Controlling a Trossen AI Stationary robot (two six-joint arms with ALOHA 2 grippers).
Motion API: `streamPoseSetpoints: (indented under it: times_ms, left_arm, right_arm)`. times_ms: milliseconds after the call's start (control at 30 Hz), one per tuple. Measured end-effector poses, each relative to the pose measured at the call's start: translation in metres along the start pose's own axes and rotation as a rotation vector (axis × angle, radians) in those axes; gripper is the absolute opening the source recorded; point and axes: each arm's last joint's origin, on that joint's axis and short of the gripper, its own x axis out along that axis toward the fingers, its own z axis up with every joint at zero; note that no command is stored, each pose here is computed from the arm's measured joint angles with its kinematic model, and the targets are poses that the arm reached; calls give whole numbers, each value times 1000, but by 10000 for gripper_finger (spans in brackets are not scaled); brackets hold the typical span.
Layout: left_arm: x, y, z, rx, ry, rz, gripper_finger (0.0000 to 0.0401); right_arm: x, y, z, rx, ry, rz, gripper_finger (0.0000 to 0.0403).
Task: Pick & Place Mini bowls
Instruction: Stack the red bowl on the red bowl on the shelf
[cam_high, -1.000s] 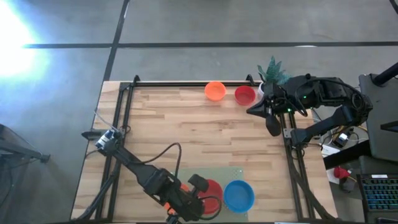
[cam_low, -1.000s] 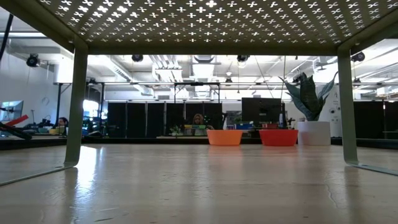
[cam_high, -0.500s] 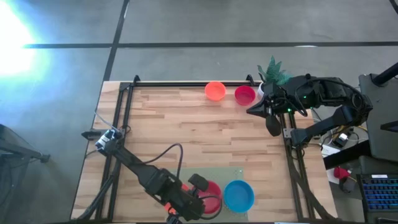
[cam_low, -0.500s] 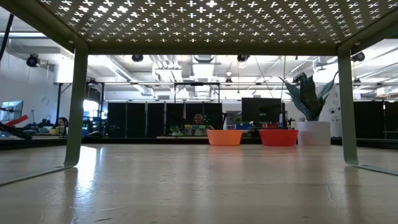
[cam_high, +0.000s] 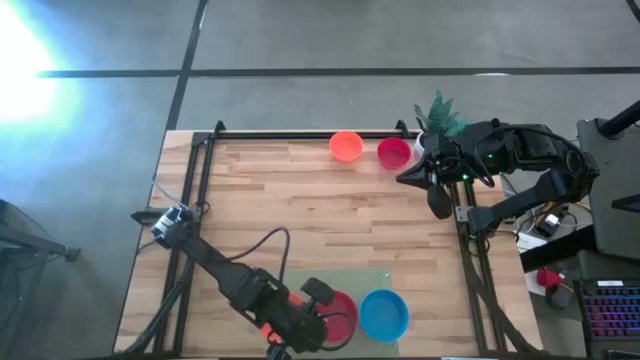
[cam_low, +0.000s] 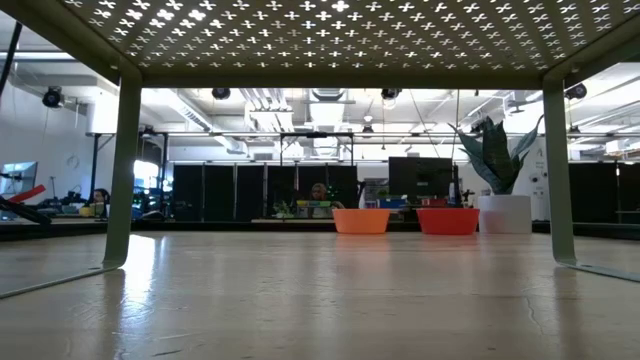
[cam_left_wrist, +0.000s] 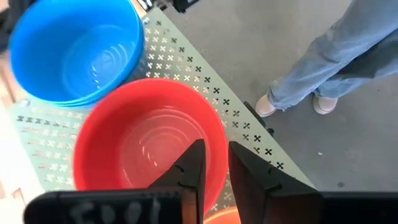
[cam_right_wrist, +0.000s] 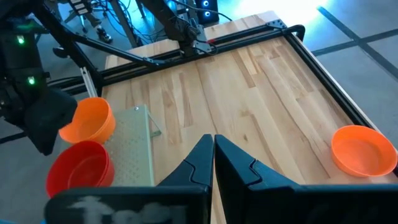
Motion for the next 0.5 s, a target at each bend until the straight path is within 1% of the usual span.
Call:
streamPoseSetpoints:
  times_ms: [100, 233, 400, 500]
  left_arm:
    - [-15, 4, 2, -20, -29, 31, 64]
    - [-40, 13, 2, -91, -67, 123, 64]
    - [-77, 24, 0, -148, -128, 303, 64]
    - [-98, 30, -2, -175, -159, 410, 64]
  right_arm:
    - [0, 0, 0, 0, -1, -1, 13]
    - [0, -1, 0, 22, -8, -22, 13]
    - [0, -4, 1, 86, -45, -127, 13]
    - [2, -7, -1, 120, -37, -171, 13]
